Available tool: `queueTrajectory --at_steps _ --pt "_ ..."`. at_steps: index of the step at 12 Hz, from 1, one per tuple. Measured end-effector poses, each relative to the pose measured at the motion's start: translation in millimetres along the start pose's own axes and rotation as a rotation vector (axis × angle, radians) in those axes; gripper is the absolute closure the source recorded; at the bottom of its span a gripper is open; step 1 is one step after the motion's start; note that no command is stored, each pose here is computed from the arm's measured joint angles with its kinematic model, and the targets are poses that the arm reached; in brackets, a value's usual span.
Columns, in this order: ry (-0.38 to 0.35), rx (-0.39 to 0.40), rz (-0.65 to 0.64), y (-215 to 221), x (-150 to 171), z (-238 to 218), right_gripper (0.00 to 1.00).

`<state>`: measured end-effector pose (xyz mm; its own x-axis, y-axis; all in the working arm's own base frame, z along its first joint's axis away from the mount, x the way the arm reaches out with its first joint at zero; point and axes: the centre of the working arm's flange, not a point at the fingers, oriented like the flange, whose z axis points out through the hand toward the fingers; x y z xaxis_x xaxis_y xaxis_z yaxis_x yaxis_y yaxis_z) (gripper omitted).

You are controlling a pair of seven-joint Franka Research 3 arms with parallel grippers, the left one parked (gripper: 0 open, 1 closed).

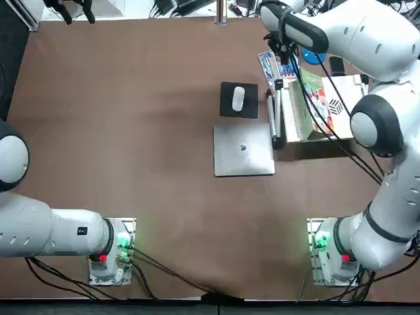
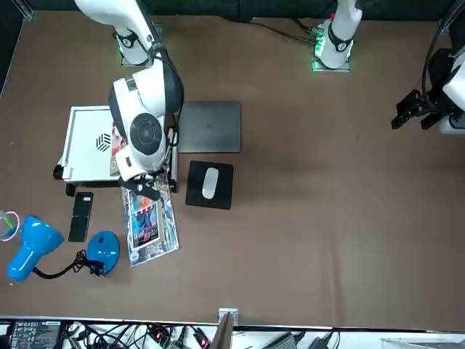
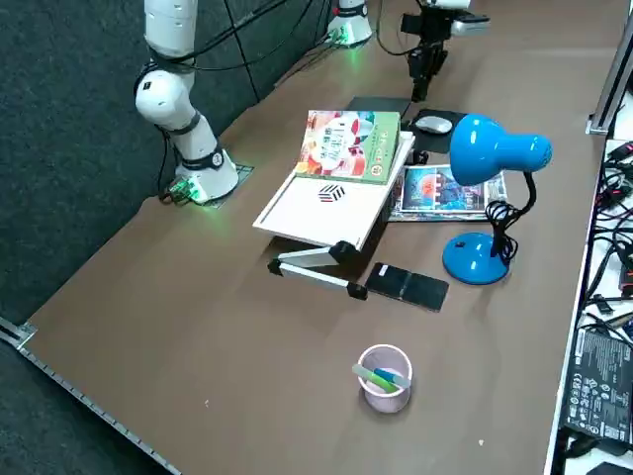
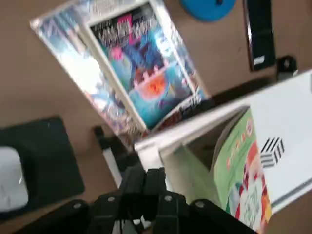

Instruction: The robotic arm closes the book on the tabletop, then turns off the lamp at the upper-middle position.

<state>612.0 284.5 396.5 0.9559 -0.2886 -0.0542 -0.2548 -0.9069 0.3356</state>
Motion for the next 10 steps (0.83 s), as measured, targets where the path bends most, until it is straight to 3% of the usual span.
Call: queueTrajectory --at_steps 6,10 --pt "0.175 -0.016 0.029 2.3 63.2 20.8 0.99" --pt "0.209 0.015 0.02 36.5 101.7 30.7 0.99"
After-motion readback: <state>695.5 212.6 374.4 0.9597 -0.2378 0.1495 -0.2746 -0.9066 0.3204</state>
